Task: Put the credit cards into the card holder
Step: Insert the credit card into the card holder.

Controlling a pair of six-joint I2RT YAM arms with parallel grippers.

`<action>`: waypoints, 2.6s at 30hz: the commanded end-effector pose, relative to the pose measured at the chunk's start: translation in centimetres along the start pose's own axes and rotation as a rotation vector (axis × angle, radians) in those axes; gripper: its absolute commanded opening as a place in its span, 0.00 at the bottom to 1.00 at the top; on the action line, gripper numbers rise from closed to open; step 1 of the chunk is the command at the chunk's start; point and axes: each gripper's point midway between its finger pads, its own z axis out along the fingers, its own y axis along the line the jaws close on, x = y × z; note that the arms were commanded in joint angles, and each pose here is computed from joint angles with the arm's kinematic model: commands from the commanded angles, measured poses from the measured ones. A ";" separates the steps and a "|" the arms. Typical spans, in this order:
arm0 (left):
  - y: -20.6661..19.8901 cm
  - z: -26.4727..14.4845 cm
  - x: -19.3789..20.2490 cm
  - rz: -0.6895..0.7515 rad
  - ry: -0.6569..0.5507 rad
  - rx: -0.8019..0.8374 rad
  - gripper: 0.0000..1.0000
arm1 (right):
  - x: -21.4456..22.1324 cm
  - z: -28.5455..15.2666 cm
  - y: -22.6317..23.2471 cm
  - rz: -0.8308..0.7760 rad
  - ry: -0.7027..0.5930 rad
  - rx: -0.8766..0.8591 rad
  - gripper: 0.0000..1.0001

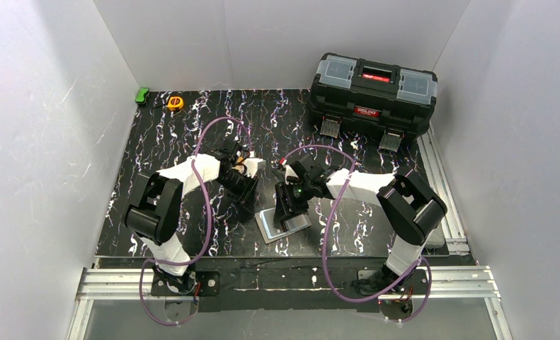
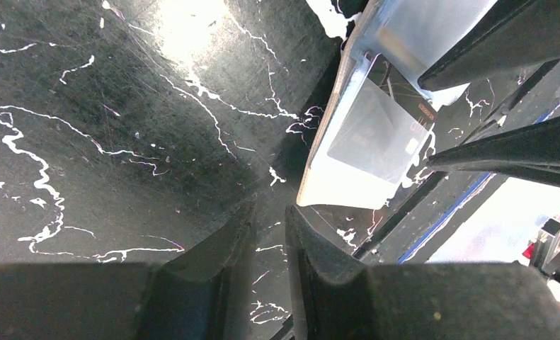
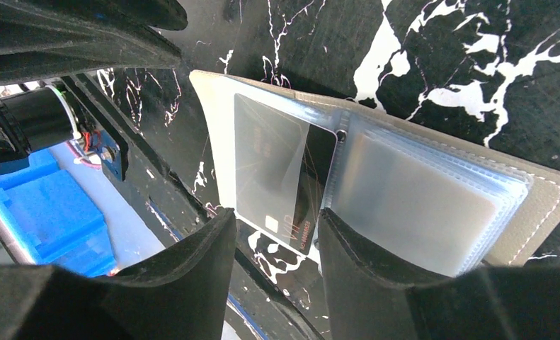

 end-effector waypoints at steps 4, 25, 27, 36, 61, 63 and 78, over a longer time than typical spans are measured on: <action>-1.3 -0.3 -0.1 0.031 -0.011 0.076 0.20 | -1.4 -0.1 0.3 -0.036 -0.024 0.005 0.54; -1.3 0.4 -0.5 0.096 -0.014 0.066 0.13 | -1.4 0.4 4.3 -0.159 0.002 -0.019 0.53; -1.8 -0.7 -1.2 0.104 -0.025 0.073 0.13 | -2.5 -1.4 3.4 -0.133 -0.043 0.043 0.56; -4.1 -4.6 -2.3 0.104 0.010 0.149 0.15 | -1.2 -7.0 -6.1 0.008 -0.169 0.485 0.61; -4.3 1.3 0.9 0.039 0.106 0.234 0.24 | -1.5 -4.6 -8.2 0.129 -0.149 0.289 0.58; -4.3 1.5 0.9 0.041 0.111 0.235 0.24 | -1.7 -4.3 -8.0 0.133 -0.148 0.269 0.58; -4.0 1.0 -0.2 0.094 0.106 0.178 0.04 | -1.0 -4.0 -7.1 0.152 -0.144 0.206 0.30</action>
